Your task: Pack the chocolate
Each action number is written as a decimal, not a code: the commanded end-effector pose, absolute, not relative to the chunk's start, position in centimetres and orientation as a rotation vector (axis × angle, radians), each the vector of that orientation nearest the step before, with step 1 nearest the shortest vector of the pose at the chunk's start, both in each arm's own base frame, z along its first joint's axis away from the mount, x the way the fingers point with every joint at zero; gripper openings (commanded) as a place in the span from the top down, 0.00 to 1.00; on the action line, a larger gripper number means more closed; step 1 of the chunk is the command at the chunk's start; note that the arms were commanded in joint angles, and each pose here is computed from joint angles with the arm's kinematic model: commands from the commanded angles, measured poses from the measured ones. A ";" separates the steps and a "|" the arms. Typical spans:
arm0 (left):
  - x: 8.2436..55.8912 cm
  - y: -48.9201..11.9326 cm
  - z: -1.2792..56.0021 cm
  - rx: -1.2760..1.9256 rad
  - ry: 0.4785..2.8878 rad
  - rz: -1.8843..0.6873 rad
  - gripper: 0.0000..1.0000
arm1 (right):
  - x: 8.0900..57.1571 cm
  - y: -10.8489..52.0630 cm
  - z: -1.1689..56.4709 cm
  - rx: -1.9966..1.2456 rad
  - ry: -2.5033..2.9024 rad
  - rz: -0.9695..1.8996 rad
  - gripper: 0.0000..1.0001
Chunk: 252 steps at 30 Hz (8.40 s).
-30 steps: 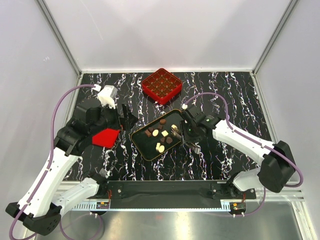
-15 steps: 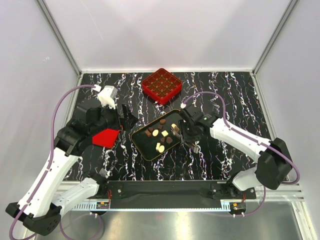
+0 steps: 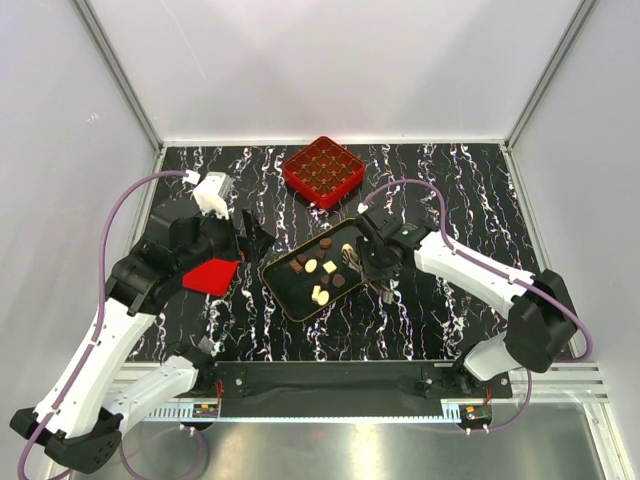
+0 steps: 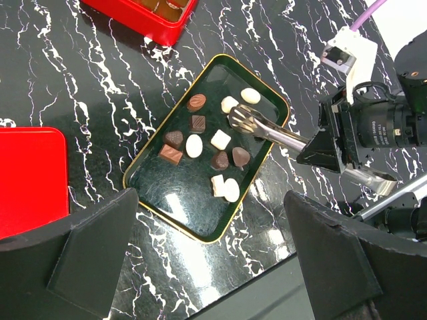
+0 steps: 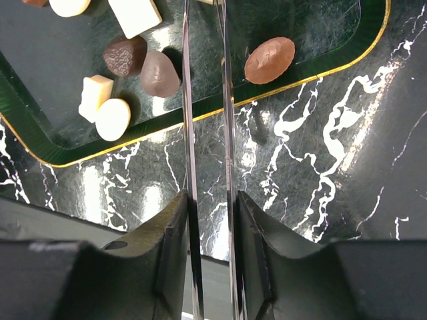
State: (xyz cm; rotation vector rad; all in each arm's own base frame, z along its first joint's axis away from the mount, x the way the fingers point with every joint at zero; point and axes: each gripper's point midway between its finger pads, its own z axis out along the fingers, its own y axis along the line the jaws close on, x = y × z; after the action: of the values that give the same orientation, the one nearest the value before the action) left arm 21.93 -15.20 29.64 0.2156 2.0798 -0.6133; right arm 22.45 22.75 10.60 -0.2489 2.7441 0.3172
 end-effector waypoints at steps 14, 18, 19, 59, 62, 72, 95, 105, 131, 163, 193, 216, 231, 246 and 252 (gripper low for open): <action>22.3 -14.9 31.1 0.186 2.015 -0.612 0.01 | 28.3 23.0 24.5 -0.329 2.383 0.298 0.75; 22.3 -14.8 31.4 0.188 2.013 -0.609 0.01 | 36.1 24.4 28.8 -0.362 2.285 0.237 0.74; 22.3 -14.8 31.7 0.188 2.005 -0.609 0.01 | 38.4 24.9 26.5 -0.379 2.331 0.183 0.74; 22.7 -14.3 28.9 0.174 2.072 -0.555 0.01 | 51.8 20.8 16.9 -0.296 2.407 0.014 0.56; 22.7 -14.3 28.9 0.173 2.074 -0.555 0.01 | 52.0 20.7 18.0 -0.294 2.384 0.006 0.55; 22.2 -14.3 30.0 0.179 2.047 -0.573 0.01 | 47.9 20.8 26.1 -0.268 2.328 0.159 0.55; 21.2 -14.1 30.4 0.167 2.029 -0.606 0.01 | 28.9 21.5 15.4 -0.570 2.530 0.271 0.42; 21.3 -13.9 30.4 0.165 2.035 -0.591 0.01 | 28.5 22.4 12.6 -0.644 2.549 0.258 0.41; 21.2 -14.0 30.9 0.167 2.022 -0.602 0.01 | 25.8 20.7 11.4 -0.670 2.641 0.203 0.46; 21.1 -13.7 31.4 0.171 2.015 -0.587 0.01 | 25.9 21.7 9.7 -0.757 2.646 0.015 0.48; 21.1 -13.6 32.8 0.174 1.980 -0.587 0.01 | 34.4 24.5 21.3 -0.666 2.387 -0.063 0.55; 20.7 -13.7 31.7 0.167 1.989 -0.608 0.01 | 30.8 24.3 16.0 -0.693 2.533 0.178 0.49; 21.0 -13.7 31.9 0.164 1.997 -0.597 0.01 | 30.4 24.9 12.5 -0.712 2.587 0.196 0.48; 21.0 -13.8 31.9 0.160 1.996 -0.609 0.01 | 29.5 23.3 11.4 -0.714 2.624 0.104 0.49; 20.9 -14.0 32.0 0.158 1.995 -0.622 0.01 | 29.3 23.3 11.6 -0.723 2.621 0.110 0.49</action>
State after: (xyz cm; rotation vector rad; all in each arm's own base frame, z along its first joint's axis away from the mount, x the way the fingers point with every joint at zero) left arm 20.53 -13.71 30.51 0.1658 2.0495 -0.5950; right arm 29.24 22.91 10.18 -0.7245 2.6698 0.1005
